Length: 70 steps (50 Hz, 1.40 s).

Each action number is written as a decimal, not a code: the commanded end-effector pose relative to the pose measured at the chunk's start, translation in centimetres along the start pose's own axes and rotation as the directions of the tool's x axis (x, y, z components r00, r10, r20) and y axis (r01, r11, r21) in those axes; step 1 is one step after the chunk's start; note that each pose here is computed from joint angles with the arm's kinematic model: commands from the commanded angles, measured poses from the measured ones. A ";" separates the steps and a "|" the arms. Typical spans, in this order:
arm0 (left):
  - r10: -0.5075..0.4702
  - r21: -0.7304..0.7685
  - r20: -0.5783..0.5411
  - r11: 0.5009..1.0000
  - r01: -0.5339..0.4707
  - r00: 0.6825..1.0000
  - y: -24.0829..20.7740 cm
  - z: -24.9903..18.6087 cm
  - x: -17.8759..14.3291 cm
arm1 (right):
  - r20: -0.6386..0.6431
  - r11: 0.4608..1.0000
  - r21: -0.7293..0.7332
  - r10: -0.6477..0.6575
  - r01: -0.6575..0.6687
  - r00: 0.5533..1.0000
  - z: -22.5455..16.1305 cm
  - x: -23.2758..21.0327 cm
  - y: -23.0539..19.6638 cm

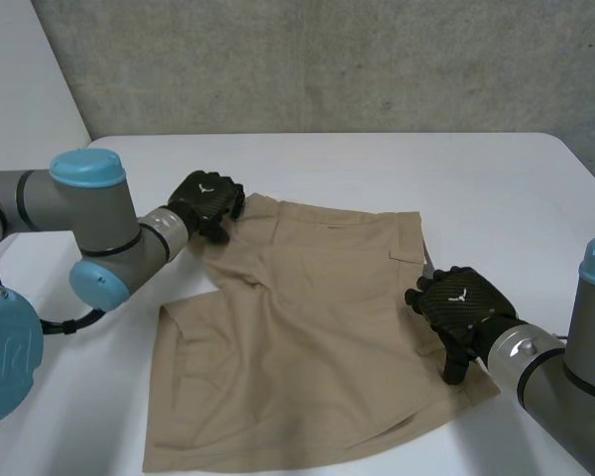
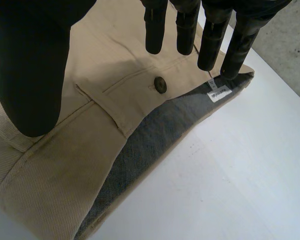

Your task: Fold the shorts.

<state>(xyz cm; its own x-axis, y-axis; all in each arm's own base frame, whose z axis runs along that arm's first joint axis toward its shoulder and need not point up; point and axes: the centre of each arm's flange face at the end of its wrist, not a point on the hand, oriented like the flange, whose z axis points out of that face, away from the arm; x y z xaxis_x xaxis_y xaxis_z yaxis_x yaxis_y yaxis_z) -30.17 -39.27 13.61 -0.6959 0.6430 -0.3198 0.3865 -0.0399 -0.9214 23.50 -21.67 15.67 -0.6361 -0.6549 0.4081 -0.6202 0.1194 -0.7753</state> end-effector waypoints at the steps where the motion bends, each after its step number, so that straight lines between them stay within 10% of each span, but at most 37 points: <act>1: -0.005 -0.029 0.032 1.000 0.006 0.999 0.3 -0.7 -1.3 | -0.002 1.000 0.001 -0.001 0.001 1.000 0.0 0.1 0.0; 46: 0.130 -0.413 0.032 0.905 -0.105 0.991 2.8 -10.5 -0.7 | 0.007 1.000 -0.002 -0.002 0.002 1.000 -0.1 -0.3 0.1; 70: 0.152 -0.012 0.167 0.988 -0.153 0.974 -2.7 -3.0 -3.5 | -0.006 1.000 0.015 -0.005 0.005 1.000 0.0 -0.1 0.0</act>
<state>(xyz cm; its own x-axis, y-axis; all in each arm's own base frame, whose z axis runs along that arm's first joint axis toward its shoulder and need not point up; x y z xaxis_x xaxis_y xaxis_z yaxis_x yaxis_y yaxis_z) -25.22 -37.24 19.57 -0.7271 0.4452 -0.5226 0.5535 -0.0701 -0.8299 23.57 -21.58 15.65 -0.6362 -0.6507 0.4146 -0.6164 0.1054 -0.7804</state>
